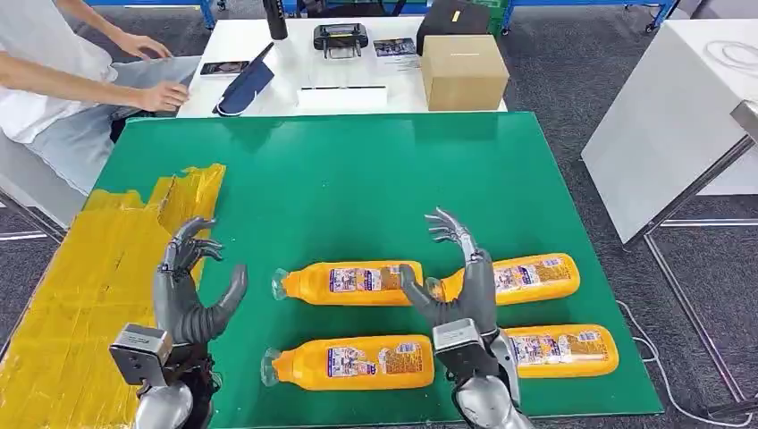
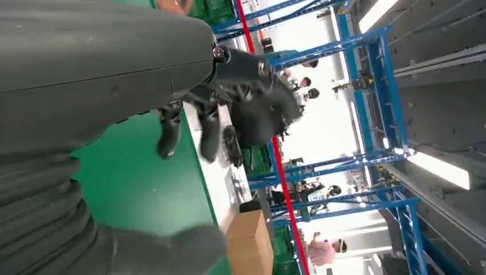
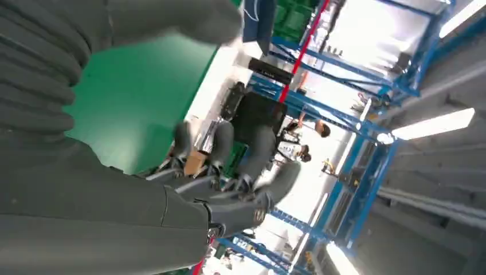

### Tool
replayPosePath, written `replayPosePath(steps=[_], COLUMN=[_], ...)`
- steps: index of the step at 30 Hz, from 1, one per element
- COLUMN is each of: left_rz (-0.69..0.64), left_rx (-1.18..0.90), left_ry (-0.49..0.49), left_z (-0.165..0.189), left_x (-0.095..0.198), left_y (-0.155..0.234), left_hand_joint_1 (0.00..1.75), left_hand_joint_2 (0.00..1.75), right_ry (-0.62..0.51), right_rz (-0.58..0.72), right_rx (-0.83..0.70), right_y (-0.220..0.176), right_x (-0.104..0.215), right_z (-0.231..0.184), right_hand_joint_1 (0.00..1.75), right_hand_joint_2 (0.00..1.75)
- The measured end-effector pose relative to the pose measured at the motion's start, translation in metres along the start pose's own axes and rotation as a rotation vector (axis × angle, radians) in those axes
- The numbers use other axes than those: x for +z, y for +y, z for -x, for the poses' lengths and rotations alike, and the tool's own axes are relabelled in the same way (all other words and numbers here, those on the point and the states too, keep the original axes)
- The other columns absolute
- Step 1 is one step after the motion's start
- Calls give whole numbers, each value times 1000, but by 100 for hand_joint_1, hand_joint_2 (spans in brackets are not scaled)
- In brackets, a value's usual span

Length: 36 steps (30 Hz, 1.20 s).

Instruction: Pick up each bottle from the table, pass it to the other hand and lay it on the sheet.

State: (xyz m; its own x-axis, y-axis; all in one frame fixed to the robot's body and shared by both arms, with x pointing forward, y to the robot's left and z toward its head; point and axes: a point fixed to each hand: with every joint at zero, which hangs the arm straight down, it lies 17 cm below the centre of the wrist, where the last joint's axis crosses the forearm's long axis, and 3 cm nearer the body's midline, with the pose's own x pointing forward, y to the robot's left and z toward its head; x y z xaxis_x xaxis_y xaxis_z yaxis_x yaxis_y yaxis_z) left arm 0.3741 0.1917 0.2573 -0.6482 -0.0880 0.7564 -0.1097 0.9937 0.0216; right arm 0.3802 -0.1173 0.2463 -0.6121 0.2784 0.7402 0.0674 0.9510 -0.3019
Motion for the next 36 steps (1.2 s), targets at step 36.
replayPosePath(steps=[36], left_rz=[56], left_rx=[37], left_ry=[14], left_z=[2], left_x=[-12], left_y=[-6], left_hand_joint_1=[0], left_hand_joint_2=[175], right_ry=[177], right_rz=[-691], right_rx=[840], right_y=[127], right_x=[32], right_z=[153], right_hand_joint_1=[0], right_hand_joint_2=[175])
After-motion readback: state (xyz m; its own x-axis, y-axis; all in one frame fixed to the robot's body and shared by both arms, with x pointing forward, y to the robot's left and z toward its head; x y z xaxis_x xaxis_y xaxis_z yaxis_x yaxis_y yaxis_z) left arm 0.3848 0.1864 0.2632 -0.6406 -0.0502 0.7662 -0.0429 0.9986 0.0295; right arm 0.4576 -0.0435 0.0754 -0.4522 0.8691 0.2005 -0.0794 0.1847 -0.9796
